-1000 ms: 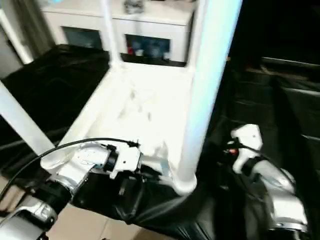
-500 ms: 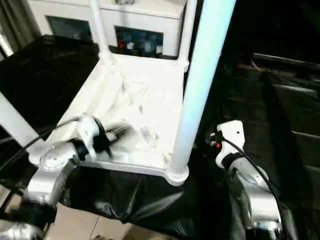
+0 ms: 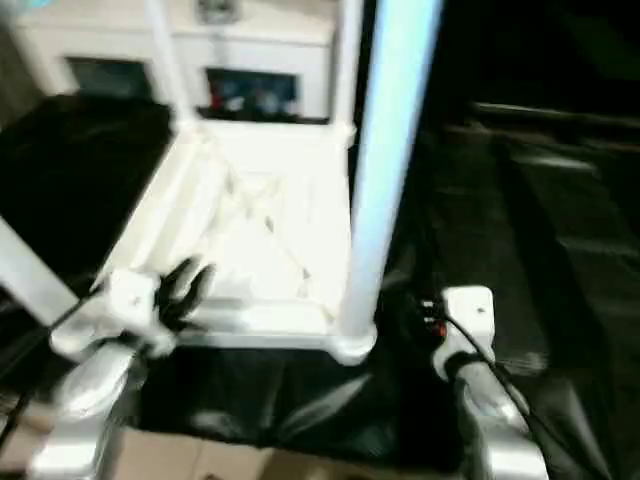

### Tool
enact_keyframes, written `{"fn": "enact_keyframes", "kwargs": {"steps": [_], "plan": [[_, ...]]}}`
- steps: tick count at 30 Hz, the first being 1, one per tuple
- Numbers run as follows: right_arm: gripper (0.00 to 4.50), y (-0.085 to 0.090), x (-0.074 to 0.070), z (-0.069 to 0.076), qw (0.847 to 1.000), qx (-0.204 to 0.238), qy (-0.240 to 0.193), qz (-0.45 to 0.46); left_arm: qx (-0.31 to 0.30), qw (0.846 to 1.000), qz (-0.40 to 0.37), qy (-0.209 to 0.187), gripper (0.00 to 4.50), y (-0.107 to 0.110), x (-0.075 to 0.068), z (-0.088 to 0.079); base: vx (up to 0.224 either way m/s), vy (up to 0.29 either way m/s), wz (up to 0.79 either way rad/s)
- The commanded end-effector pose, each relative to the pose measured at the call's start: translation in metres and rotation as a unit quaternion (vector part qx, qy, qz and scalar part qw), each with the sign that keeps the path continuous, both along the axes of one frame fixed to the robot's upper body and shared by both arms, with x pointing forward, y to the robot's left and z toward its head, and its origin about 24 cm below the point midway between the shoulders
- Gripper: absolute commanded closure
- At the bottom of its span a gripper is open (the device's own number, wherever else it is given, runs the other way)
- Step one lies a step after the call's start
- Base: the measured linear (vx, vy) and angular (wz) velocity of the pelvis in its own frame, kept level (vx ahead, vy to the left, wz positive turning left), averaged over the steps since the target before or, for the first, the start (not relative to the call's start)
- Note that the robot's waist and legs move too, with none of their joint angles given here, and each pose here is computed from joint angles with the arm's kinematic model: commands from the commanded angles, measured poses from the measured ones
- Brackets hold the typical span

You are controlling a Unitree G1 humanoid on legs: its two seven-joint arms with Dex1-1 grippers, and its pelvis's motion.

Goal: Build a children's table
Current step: Rotate leg to tighten

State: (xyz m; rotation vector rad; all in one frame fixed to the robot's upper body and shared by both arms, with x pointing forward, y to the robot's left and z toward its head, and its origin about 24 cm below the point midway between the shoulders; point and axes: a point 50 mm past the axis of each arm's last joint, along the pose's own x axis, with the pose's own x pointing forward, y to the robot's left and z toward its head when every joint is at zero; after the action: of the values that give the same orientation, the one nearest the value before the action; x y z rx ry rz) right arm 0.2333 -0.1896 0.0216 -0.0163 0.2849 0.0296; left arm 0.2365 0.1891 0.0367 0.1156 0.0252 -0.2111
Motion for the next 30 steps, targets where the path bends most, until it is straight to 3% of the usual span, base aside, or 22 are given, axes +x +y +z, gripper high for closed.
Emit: {"fn": "enact_keyframes", "kwargs": {"steps": [1,5,8,10,12,14,16,19,20,25,30], "plan": [[0.99,-0.014,0.002,0.006,0.999,-0.028,-0.009,-0.022,-0.013,1.000,0.008,-0.008,3.18,-0.003,-0.002,0.005,-0.022,0.051,-0.01],[0.99,-0.015,0.004,0.008,0.999,-0.037,-0.017,-0.013,-0.015,1.000,0.017,-0.012,3.18,0.000,-0.005,0.010,-0.017,-0.021,-0.06],[0.99,-0.018,0.007,0.014,0.999,-0.035,-0.039,0.013,-0.020,0.999,0.035,-0.014,3.18,0.002,-0.015,0.012,-0.082,-0.105,-0.06],[0.81,-0.015,0.010,0.017,0.998,-0.012,-0.048,0.044,-0.034,0.998,0.039,-0.019,2.85,0.005,-0.022,0.013,-0.073,-0.080,0.01],[0.64,-0.011,0.009,0.019,0.995,0.004,-0.052,0.081,-0.033,0.998,0.045,-0.031,2.85,0.007,-0.027,0.014,-0.075,-0.063,0.01],[0.58,-0.006,0.007,0.023,0.987,0.032,-0.059,0.144,-0.030,0.996,0.066,-0.050,2.69,0.011,-0.034,0.017,-0.055,-0.024,0.02],[0.26,-0.003,0.004,0.027,0.972,0.049,-0.065,0.220,-0.039,0.992,0.087,-0.080,2.44,0.018,-0.042,0.026,0.000,0.000,0.00],[0.15,-0.004,0.000,0.031,0.953,0.057,-0.059,0.292,-0.044,0.988,0.087,-0.123,2.40,0.019,-0.052,0.039,0.000,0.000,0.00],[0.07,-0.005,-0.001,0.032,0.945,0.059,-0.052,0.316,-0.047,0.986,0.098,-0.128,2.19,0.021,-0.059,0.041,0.000,0.000,0.00],[0.00,-0.014,-0.004,0.030,0.937,0.052,-0.037,0.344,-0.040,0.982,0.125,-0.133,2.04,0.021,-0.077,0.040,0.000,0.000,0.00],[0.00,-0.027,-0.008,0.026,0.935,0.032,-0.024,0.353,-0.043,0.979,0.159,-0.117,1.54,0.022,-0.091,0.034,0.000,0.000,0.00]]}}
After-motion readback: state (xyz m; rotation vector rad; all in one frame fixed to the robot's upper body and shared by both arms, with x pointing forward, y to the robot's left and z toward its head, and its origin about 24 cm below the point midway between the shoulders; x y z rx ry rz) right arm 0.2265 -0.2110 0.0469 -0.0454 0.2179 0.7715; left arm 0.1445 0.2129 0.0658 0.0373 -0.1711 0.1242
